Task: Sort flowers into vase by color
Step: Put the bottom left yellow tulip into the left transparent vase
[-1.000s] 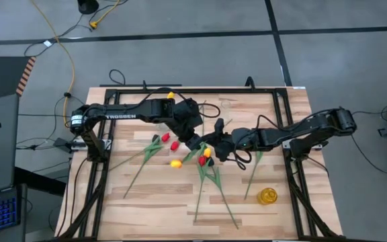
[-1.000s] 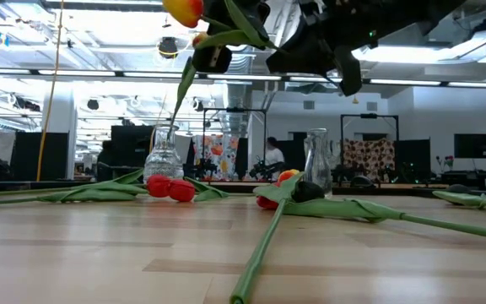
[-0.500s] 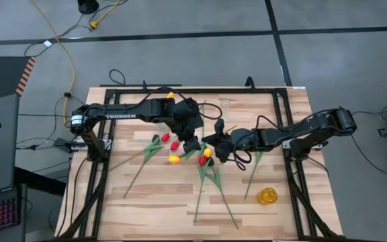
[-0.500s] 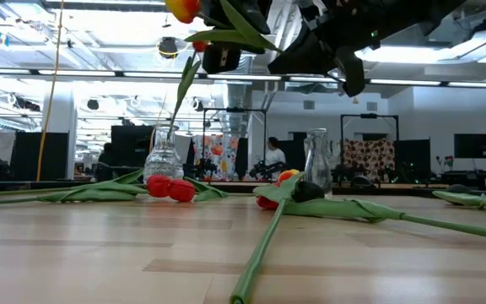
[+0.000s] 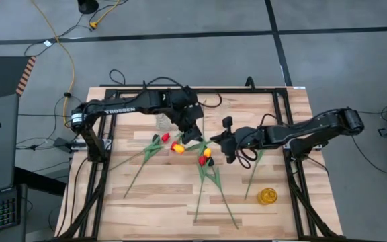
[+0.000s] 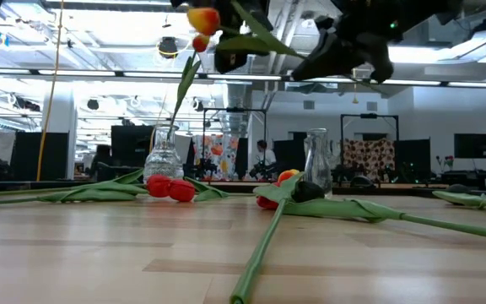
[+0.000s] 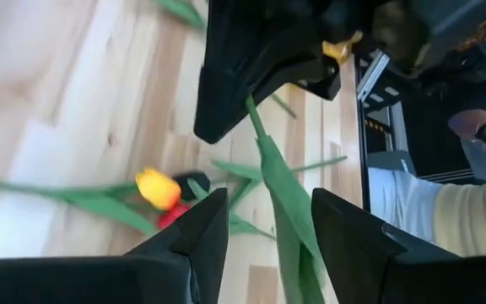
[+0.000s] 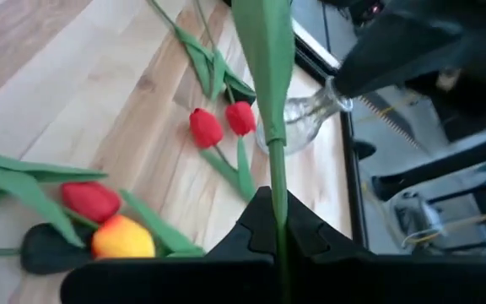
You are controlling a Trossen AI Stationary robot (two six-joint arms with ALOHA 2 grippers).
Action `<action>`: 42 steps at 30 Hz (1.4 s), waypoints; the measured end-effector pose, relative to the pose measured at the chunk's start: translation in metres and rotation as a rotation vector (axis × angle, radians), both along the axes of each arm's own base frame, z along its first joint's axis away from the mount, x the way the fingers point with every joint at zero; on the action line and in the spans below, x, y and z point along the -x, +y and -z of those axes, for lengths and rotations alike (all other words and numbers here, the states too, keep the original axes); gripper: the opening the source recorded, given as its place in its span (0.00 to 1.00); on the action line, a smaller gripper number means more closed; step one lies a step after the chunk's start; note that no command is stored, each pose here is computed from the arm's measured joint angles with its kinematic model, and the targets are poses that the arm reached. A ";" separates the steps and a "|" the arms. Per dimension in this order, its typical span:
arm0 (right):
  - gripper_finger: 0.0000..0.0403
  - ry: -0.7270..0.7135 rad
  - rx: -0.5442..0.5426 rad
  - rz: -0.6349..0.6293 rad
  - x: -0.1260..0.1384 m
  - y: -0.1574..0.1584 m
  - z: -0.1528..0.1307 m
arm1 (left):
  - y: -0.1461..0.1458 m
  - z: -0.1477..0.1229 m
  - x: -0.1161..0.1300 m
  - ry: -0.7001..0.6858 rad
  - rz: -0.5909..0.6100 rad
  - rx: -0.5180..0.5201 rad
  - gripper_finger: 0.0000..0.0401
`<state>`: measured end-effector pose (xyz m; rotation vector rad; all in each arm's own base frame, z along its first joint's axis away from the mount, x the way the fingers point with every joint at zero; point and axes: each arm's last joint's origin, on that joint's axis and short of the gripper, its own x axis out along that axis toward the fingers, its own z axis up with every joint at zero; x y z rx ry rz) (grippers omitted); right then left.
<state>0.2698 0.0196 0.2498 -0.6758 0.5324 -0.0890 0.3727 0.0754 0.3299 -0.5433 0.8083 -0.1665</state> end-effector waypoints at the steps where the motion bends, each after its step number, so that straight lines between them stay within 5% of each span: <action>1: 0.05 0.007 -0.016 0.009 0.003 0.000 -0.001 | 0.002 -0.005 0.001 -0.012 0.005 -0.014 0.39; 9: 0.05 0.036 -0.159 0.115 0.027 -0.009 -0.002 | 0.003 -0.048 0.018 -0.039 0.031 -0.227 0.39; 18: 0.05 -0.082 -0.292 0.234 0.063 -0.025 0.002 | -0.013 -0.073 0.064 -0.051 -0.012 -0.409 0.39; 29: 0.05 -0.487 -0.434 0.161 0.072 -0.027 0.019 | -0.038 -0.018 0.089 -0.261 -0.125 -0.452 0.39; 36: 0.05 -0.632 -0.467 0.135 0.057 -0.027 0.025 | -0.055 0.034 0.081 -0.477 -0.174 -0.503 0.39; 42: 0.05 -0.737 -0.476 0.110 0.041 -0.027 0.031 | -0.069 0.052 0.065 -0.624 -0.251 -0.604 0.39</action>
